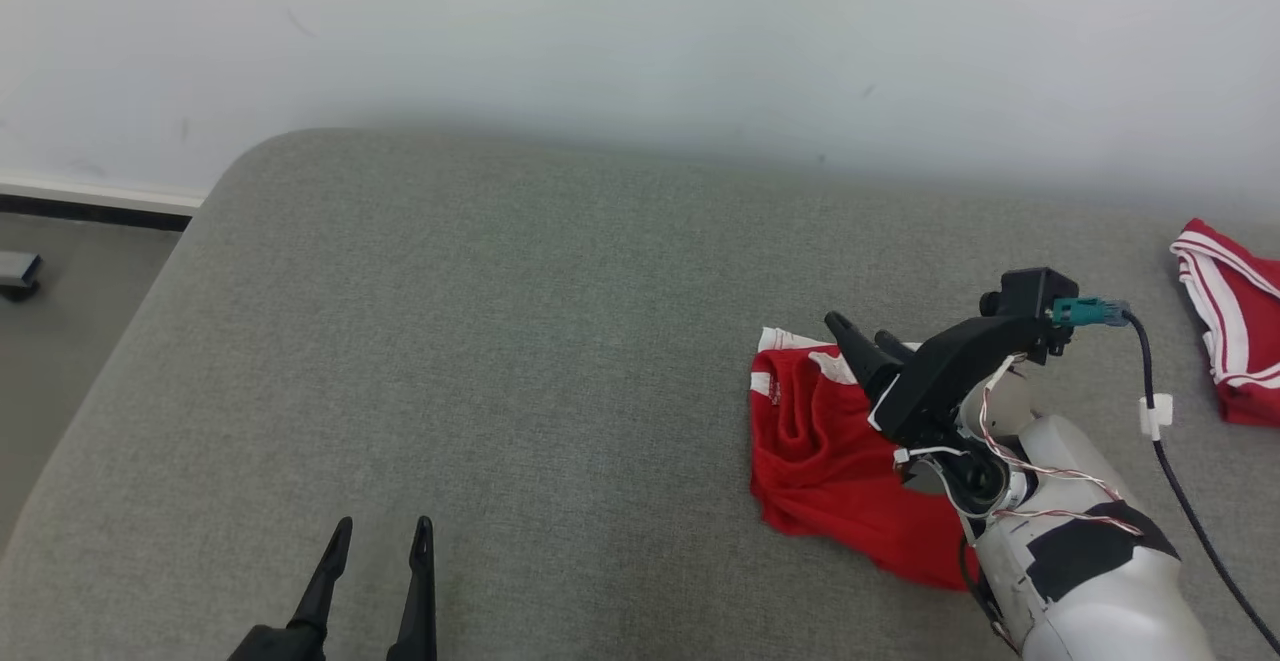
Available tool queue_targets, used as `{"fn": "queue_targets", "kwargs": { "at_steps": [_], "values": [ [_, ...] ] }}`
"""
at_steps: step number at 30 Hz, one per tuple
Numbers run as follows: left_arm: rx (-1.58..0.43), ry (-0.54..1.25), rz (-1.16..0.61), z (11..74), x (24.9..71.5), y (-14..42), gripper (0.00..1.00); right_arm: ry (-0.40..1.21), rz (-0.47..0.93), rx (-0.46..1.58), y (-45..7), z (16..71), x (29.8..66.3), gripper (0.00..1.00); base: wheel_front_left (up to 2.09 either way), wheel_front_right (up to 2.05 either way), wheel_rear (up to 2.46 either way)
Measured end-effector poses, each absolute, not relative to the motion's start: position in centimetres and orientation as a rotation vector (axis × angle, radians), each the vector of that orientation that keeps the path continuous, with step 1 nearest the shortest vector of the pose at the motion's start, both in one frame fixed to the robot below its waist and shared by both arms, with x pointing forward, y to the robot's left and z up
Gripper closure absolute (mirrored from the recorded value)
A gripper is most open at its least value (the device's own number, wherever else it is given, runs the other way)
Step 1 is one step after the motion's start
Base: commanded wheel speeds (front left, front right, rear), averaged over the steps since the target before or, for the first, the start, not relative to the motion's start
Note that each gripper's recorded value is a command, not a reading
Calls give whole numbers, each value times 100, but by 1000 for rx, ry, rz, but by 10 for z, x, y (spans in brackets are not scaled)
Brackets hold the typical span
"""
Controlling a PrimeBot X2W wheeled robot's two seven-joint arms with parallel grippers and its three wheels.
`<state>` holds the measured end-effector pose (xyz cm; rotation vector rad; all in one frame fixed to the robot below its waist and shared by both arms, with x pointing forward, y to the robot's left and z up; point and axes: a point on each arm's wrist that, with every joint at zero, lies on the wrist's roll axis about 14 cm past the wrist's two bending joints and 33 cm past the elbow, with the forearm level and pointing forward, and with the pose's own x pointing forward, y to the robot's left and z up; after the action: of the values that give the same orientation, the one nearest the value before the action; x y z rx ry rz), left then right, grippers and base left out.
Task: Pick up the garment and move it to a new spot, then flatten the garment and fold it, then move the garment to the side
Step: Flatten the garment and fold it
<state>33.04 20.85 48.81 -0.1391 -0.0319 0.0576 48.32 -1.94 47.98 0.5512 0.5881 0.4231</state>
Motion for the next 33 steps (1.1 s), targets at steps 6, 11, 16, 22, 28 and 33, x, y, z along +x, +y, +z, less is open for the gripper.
{"fn": "queue_targets", "kwargs": {
  "at_steps": [6,11,16,22,28,33],
  "values": [
    [-127,-54,40,495,337,205,0,263,399,413,-65,531,492,0,0,0,0],
    [-124,-60,40,497,339,206,0,129,371,360,-91,543,478,0,0,0,0],
    [-117,-71,25,500,345,202,0,12,345,316,-113,552,459,0,0,0,0],
    [-113,-78,-4,503,352,194,0,-99,295,264,-140,557,434,0,0,0,0],
    [-107,-91,-26,508,358,186,0,-148,254,219,-157,555,411,0,0,0,0],
    [-106,-94,-33,509,360,184,0,-148,209,217,-166,544,394,0,0,0,0]
  ]
}}
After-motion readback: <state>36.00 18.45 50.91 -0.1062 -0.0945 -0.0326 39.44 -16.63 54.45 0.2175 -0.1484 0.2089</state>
